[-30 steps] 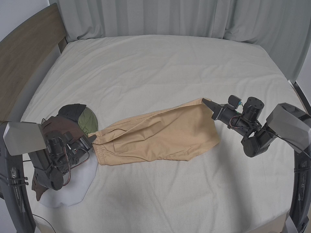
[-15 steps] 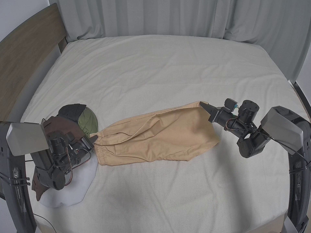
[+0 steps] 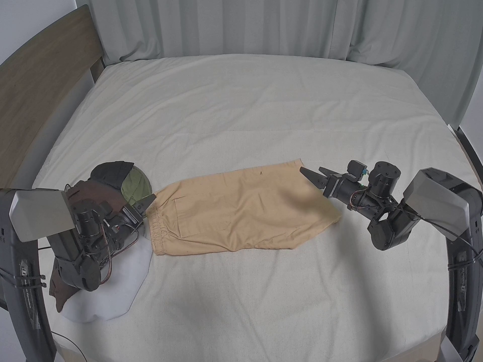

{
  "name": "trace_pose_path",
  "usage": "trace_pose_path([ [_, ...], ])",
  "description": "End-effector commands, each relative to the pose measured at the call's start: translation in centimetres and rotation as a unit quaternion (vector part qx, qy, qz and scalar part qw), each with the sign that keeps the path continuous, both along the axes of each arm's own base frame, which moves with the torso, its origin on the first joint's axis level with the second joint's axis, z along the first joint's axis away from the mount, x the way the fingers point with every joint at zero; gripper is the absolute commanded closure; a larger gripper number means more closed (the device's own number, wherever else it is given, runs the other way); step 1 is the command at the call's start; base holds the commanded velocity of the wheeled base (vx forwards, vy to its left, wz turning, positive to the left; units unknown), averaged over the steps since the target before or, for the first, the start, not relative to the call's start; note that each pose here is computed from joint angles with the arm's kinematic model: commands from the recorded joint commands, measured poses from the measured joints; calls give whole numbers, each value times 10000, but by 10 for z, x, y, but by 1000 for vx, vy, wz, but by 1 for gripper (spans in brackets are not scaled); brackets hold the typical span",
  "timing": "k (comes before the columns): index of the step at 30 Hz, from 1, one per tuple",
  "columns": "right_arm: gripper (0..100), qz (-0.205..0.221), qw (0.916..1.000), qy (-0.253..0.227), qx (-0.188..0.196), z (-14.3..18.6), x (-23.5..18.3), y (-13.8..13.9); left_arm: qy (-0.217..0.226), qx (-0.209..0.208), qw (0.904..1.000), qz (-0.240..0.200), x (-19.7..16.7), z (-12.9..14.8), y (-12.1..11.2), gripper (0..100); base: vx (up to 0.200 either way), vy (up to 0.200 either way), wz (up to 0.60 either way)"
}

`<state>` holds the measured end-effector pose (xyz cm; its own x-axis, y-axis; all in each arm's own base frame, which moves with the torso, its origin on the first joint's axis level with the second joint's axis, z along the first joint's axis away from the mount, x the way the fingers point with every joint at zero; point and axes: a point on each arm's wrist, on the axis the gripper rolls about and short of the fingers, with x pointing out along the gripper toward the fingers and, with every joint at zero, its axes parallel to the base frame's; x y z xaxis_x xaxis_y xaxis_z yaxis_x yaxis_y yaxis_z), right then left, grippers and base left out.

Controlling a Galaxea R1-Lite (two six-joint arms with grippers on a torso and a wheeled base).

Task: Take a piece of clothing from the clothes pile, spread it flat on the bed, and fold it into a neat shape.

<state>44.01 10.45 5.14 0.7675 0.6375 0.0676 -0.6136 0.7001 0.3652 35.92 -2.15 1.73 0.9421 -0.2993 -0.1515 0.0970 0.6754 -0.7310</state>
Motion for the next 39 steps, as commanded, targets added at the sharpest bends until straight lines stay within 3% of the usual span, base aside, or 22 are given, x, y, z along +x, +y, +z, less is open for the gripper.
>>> trace_pose_path([
  [1, 0, 30, 10000, 49, -13, 1, -7, 1, -82, -22, 10000, 37, 2, 5, 1, 0, 0, 0, 0],
  [6, 0, 60, 9998, 156, -44, 2, -18, 2, -205, -28, 9998, 22, -1, 15, 0, 0, 0, 0, 0],
  [20, 0, 237, 9987, 441, -122, 2, -52, 11, -963, -71, 9952, -164, -29, 80, -6, 0, 0, 0, 0],
  [32, 0, 450, 9971, 587, -184, 5, -79, 29, -1653, -174, 9805, -1043, -82, 135, -36, 0, 0, 0, 0],
  [39, 0, 458, 9959, 741, -230, 2, -93, 25, -1788, -82, 9712, -1571, -111, 143, -55, 0, 0, 0, 0],
])
